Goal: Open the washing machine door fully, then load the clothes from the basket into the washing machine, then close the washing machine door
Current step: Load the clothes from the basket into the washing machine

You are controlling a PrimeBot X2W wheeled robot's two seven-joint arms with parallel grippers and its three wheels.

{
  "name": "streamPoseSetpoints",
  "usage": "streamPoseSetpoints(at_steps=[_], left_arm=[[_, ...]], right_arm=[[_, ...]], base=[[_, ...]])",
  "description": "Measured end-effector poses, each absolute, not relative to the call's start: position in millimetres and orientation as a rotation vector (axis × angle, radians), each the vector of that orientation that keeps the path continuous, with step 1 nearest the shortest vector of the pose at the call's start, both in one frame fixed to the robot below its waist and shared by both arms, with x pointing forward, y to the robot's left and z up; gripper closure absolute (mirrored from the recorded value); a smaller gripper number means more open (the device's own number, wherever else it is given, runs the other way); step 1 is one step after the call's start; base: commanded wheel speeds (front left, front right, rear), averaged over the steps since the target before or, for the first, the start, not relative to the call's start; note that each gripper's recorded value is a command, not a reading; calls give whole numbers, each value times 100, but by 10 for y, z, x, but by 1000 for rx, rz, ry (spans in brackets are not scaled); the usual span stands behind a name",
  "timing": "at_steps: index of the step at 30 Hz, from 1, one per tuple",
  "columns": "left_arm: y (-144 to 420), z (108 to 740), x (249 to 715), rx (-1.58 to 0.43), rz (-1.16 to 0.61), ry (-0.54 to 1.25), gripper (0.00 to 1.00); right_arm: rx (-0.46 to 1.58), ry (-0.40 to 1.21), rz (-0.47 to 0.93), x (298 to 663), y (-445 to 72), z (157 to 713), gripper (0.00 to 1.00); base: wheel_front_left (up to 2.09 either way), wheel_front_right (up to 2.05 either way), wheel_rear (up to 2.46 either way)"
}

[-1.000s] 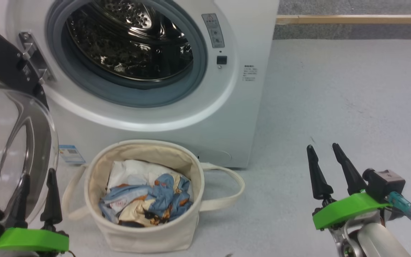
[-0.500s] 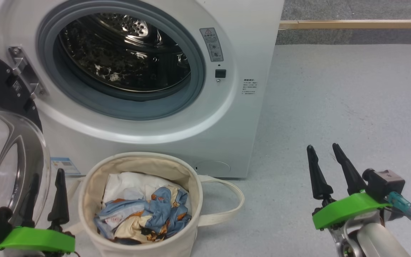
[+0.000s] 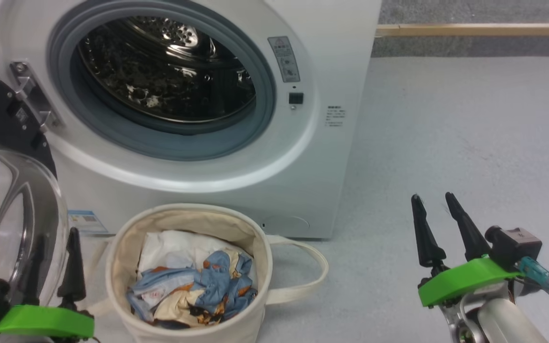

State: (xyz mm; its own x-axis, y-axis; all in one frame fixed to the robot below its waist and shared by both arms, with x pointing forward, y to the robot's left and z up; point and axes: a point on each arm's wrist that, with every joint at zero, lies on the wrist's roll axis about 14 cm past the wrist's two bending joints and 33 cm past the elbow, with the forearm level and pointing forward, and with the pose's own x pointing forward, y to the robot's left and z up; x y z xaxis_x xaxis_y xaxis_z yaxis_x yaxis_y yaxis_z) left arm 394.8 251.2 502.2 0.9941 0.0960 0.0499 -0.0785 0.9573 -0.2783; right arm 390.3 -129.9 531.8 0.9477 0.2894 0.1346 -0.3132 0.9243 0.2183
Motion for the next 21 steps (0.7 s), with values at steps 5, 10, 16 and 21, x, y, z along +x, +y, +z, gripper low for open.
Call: streamPoseSetpoints(at_steps=[5,10,16,21], left_arm=[[2556,5019,3947,-279,101,-64,0],[2535,5046,3967,-275,95,-71,0],[2537,5024,3967,-276,98,-65,0],[2513,4996,3976,-276,92,-57,0]], right_arm=[[245,-99,313,3912,-1276,5314,0],[247,-98,316,3918,-1262,5309,0],[248,-92,318,3928,-1253,5290,0],[249,-84,319,3933,-1247,5263,0]], base=[[90,-89,-1],[23,-23,0],[0,0,0],[0,0,0]])
